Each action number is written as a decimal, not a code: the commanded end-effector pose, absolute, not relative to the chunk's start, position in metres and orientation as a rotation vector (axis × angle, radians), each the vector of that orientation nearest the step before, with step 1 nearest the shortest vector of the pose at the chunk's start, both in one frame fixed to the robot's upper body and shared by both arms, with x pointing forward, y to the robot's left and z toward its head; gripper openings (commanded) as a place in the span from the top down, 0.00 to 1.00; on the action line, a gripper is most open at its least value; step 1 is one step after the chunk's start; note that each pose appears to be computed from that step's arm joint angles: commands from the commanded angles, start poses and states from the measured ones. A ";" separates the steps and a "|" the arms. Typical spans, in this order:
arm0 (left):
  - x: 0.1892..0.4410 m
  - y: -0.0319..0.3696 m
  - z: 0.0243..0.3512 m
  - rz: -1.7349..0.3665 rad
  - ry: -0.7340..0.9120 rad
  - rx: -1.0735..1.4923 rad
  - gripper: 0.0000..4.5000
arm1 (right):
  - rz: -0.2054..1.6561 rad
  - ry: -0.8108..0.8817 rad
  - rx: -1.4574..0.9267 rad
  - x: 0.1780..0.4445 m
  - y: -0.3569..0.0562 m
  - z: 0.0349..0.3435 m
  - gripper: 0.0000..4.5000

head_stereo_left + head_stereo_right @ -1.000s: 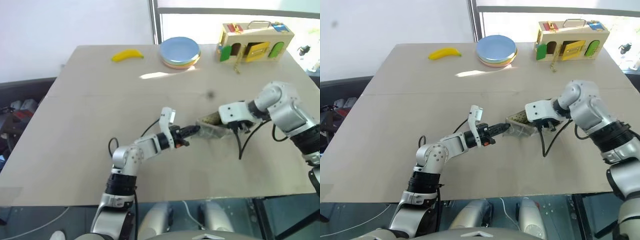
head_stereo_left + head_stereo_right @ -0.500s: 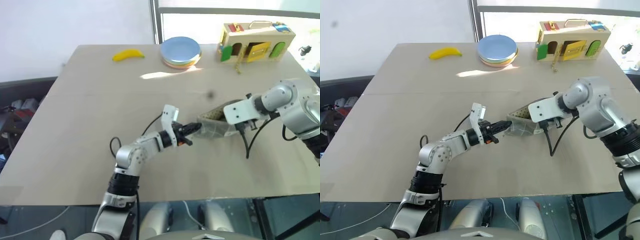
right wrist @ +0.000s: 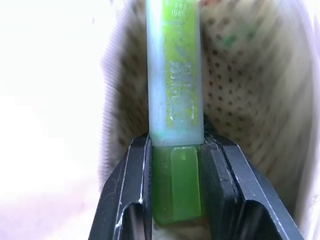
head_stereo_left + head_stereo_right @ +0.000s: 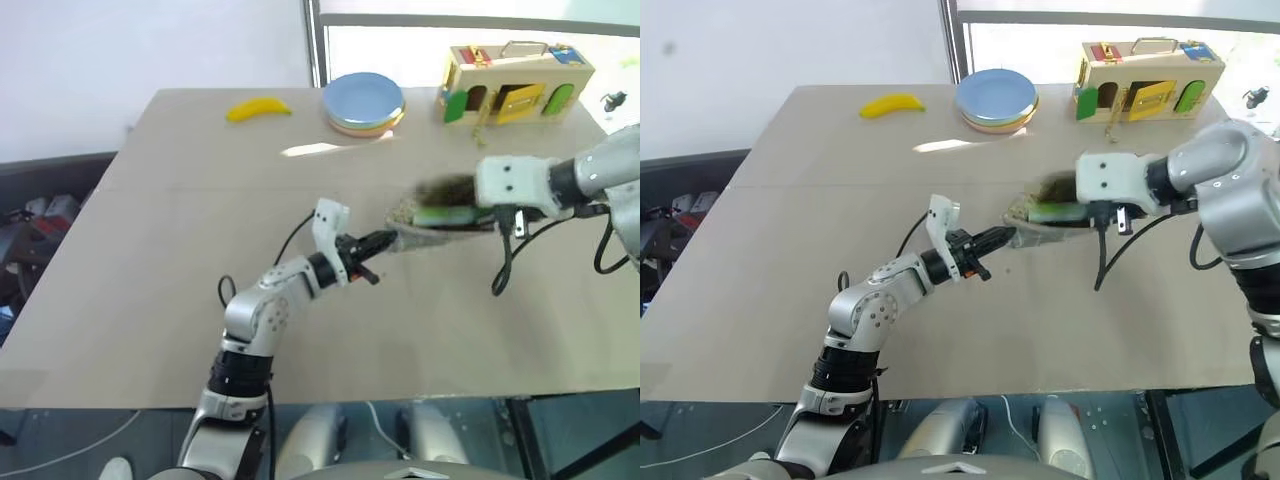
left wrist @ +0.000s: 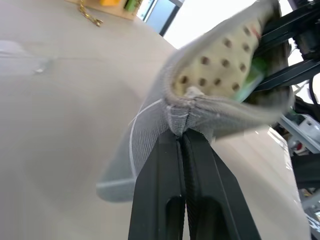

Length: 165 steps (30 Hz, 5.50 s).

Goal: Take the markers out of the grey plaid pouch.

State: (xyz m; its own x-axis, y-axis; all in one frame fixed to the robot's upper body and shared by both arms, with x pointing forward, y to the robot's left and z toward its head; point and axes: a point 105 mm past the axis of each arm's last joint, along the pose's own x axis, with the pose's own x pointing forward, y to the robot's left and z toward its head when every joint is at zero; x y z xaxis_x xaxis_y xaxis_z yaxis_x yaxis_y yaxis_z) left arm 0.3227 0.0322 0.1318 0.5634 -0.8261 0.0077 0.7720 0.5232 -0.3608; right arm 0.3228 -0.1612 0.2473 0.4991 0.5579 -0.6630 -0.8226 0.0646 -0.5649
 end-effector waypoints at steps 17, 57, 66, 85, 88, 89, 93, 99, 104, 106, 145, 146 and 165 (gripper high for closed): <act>0.323 0.072 0.169 -0.853 0.014 -0.267 1.00 | 0.988 0.249 -0.595 0.271 -0.207 0.285 0.82; 0.273 0.049 0.160 -1.048 0.163 -0.415 1.00 | 1.118 0.153 -0.953 0.331 -0.131 0.242 0.99; 0.264 0.041 0.163 -1.110 0.161 -0.427 1.00 | 1.189 0.172 -0.937 0.347 -0.117 0.221 0.99; 0.265 0.040 0.168 -1.127 0.143 -0.447 1.00 | 1.259 0.297 -1.236 0.361 -0.122 0.170 0.48; 0.267 0.043 0.175 -1.117 0.121 -0.477 1.00 | 1.341 0.352 -1.273 0.349 -0.123 0.156 0.48; 0.268 0.044 0.176 -1.112 0.117 -0.485 1.00 | 1.343 0.353 -1.279 0.348 -0.122 0.156 0.48; 0.270 0.048 0.180 -1.096 0.105 -0.507 1.00 | 1.342 0.343 -1.291 0.345 -0.121 0.167 0.41; 0.275 0.052 0.193 -1.072 0.098 -0.635 1.00 | 1.334 0.317 -1.349 0.333 -0.115 0.190 0.00; 0.281 0.055 0.179 -1.036 0.165 -0.676 1.00 | 1.343 0.373 -1.368 0.327 -0.115 0.190 0.00; 0.282 0.054 0.167 -1.032 0.197 -0.638 1.00 | 1.352 0.448 -1.384 0.328 -0.121 0.175 0.00; 0.294 0.066 0.117 -0.952 0.254 -0.530 1.00 | 1.268 0.416 -1.460 0.344 -0.123 0.159 0.92; 0.295 0.066 0.117 -0.950 0.251 -0.527 1.00 | 1.258 0.404 -1.467 0.343 -0.123 0.164 0.92; 0.291 0.036 0.157 -1.029 -0.008 -0.156 1.00 | 0.993 0.264 -1.426 0.361 -0.139 0.223 0.92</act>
